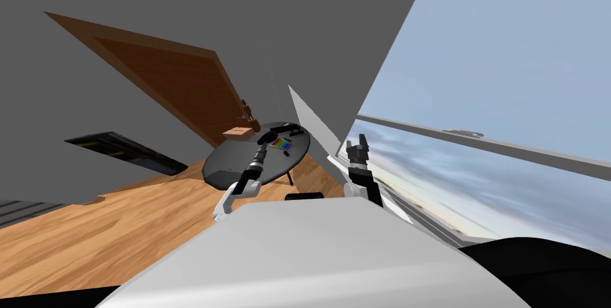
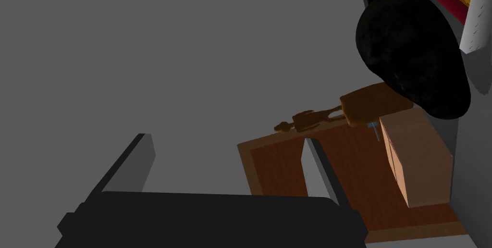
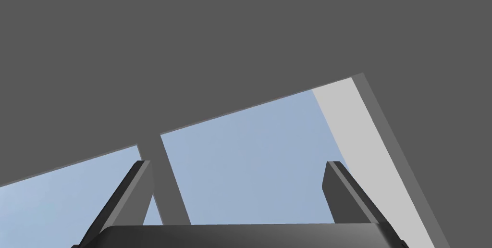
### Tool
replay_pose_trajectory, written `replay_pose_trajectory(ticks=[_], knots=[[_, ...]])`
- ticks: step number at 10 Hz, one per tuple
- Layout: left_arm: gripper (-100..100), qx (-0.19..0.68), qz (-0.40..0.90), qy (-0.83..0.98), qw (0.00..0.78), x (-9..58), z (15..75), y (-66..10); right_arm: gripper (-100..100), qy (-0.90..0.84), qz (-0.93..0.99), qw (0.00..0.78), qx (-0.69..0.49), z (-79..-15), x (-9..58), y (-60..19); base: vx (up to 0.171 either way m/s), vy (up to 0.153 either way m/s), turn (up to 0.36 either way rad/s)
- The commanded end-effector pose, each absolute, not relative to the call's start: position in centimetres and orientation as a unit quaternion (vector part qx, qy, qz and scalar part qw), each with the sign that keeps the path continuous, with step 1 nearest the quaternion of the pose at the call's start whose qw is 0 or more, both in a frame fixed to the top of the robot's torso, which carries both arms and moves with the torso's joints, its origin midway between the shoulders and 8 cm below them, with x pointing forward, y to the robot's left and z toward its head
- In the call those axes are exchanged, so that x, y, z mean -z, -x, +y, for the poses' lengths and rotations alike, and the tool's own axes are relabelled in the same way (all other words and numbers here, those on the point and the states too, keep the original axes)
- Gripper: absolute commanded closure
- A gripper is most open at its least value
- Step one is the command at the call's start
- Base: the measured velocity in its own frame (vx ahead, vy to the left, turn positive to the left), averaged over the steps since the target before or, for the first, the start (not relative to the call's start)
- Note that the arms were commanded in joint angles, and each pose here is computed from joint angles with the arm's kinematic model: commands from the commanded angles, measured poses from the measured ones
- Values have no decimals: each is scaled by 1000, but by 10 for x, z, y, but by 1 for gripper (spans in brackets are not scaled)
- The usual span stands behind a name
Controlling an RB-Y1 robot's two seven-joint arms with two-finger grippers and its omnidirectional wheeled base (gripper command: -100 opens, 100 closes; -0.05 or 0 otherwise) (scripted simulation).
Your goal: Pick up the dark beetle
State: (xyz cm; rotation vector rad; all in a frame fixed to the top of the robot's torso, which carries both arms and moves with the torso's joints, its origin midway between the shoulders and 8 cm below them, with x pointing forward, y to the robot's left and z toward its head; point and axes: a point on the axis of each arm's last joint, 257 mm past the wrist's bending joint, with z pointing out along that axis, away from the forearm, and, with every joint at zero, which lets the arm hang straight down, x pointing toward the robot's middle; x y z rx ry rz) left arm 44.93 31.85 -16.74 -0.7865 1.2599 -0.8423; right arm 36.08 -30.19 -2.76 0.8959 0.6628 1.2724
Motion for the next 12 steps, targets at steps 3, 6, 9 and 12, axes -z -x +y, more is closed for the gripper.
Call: replay_pose_trajectory(ticks=[3,6,9,12], knots=[[-100,337,586,354,646,190,333,-459,0,-396,293,663,-563,-302,28,-361,16,-20,-75],[-100,295,622,363,628,219,349,-471,0,-396,293,663,-563,-302,28,-361,23,-22,-121],[-100,258,653,373,606,248,365,-482,0,-396,293,663,-563,-302,28,-361,13,-14,-98],[-100,227,680,385,581,274,380,-490,0,-396,293,663,-563,-302,28,-361,10,-7,-131]])
